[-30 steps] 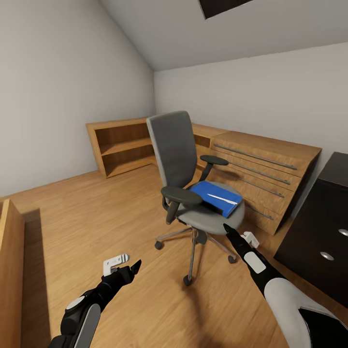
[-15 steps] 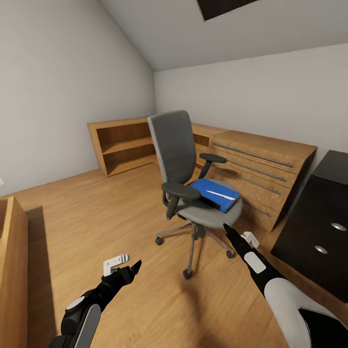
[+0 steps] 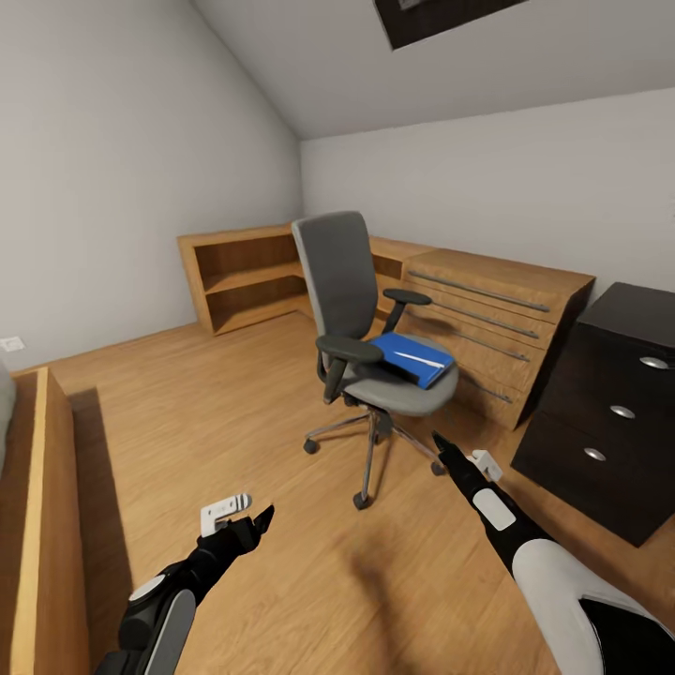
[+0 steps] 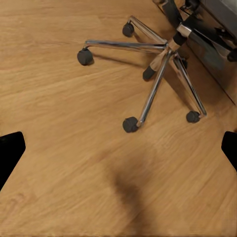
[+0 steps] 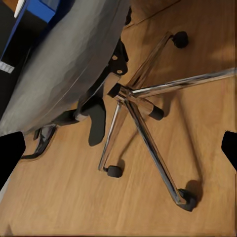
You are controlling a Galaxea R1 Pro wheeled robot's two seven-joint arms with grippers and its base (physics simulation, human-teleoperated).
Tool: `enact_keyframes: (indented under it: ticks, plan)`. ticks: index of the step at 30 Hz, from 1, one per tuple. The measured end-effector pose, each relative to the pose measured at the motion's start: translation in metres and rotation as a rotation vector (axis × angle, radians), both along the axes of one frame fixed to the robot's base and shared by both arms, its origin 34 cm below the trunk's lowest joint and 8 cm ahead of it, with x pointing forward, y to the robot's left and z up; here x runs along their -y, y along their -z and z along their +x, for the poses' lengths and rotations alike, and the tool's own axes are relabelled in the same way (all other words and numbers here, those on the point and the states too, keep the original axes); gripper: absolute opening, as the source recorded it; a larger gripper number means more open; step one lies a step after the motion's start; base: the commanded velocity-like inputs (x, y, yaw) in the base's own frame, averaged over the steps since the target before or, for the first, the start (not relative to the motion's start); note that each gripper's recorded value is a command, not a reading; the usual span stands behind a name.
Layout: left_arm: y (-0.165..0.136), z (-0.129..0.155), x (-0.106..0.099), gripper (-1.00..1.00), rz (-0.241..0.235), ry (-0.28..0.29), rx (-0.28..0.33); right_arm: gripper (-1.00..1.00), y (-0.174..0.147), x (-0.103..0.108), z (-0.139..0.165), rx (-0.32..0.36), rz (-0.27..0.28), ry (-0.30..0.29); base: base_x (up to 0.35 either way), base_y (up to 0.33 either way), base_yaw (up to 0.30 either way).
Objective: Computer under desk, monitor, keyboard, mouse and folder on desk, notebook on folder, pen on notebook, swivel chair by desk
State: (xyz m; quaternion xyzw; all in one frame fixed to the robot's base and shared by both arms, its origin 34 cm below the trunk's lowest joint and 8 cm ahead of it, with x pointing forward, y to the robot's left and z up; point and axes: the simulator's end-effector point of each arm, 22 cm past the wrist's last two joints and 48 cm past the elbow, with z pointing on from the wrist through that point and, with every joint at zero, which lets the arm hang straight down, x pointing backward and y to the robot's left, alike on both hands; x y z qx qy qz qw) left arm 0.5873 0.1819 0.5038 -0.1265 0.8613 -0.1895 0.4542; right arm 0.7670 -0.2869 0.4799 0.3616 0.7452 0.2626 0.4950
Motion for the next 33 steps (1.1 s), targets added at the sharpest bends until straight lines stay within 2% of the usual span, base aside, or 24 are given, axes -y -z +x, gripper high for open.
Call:
enact_keyframes:
  ticks: [10, 24, 30, 33]
  plan:
    - [0.008, -0.003, 0.001, 1.0, 0.0, 0.003, -0.016, 1.0, 0.001, -0.001, 0.0, -0.002, 0.001, 0.0, -0.038, 0.0, 0.0]
    - [-0.019, 0.003, 0.003, 1.0, 0.0, 0.007, -0.028, 1.0, -0.027, -0.001, 0.005, -0.01, 0.001, 0.0, -0.001, 0.0, 0.0]
    - [-0.014, -0.001, 0.005, 1.0, 0.004, 0.013, -0.072, 1.0, -0.024, -0.004, -0.001, -0.047, 0.008, -0.001, 0.0, 0.0, 0.0]
    - [-0.012, -0.003, 0.005, 1.0, 0.006, 0.013, -0.092, 1.0, -0.015, -0.002, -0.01, -0.074, -0.004, 0.018, 0.0, 0.0, 0.0]
